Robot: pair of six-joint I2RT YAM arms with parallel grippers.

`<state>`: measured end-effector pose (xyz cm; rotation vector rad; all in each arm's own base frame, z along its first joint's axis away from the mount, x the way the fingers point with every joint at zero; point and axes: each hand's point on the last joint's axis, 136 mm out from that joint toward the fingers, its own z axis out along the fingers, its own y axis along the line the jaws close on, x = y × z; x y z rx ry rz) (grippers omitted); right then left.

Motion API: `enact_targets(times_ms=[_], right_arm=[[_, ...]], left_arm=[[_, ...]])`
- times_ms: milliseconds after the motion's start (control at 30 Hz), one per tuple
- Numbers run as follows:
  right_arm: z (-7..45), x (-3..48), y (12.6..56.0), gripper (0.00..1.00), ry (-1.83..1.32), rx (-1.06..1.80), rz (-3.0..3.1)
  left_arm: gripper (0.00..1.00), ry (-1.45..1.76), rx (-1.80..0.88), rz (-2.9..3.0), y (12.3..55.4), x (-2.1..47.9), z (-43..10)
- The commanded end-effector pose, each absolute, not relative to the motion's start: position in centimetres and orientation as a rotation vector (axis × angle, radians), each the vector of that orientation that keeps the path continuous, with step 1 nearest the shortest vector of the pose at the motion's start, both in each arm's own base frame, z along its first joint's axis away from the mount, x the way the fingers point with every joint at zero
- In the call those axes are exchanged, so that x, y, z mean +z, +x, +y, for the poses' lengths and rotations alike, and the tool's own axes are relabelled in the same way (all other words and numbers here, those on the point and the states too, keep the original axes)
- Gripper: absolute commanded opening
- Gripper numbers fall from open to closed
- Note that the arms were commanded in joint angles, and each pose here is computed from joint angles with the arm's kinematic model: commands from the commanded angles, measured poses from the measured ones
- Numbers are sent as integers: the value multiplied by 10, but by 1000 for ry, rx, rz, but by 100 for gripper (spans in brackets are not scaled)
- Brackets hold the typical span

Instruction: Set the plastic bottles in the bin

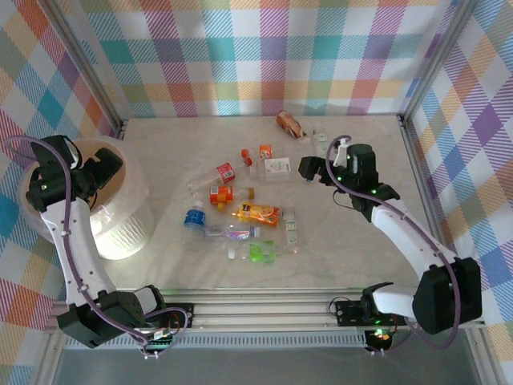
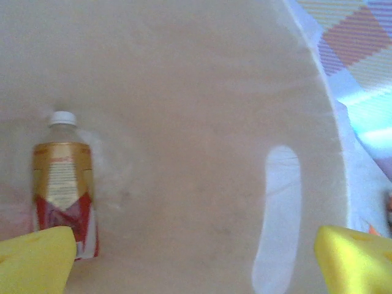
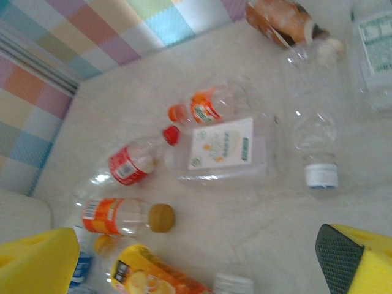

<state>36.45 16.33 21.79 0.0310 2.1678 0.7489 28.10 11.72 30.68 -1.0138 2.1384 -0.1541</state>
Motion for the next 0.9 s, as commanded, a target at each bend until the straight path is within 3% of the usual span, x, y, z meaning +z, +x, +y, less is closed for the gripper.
enact_targets(times_ms=[0, 100, 233, 367, 567, 867], right_arm=[[163, 185, 362, 100, -43, 675, 2266], [165, 158, 367, 100, -153, 606, 2355], [153, 124, 389, 99, -76, 455, 2489], [155, 103, 416, 90, -44, 405, 2523], [152, 86, 465, 84, 38, 322, 2527], [143, 69, 515, 73, 174, 217, 2526]], left_arm=[[100, -1075, -51, 2045, 255, 328, 125], [100, -982, -137, 1974, 250, 356, 107], [100, -690, -525, 1916, 264, 394, 42], [100, -516, -786, 1887, 267, 406, -10], [100, -401, -893, 1896, 266, 401, -47], [100, -440, -860, 1958, 275, 373, -46]])
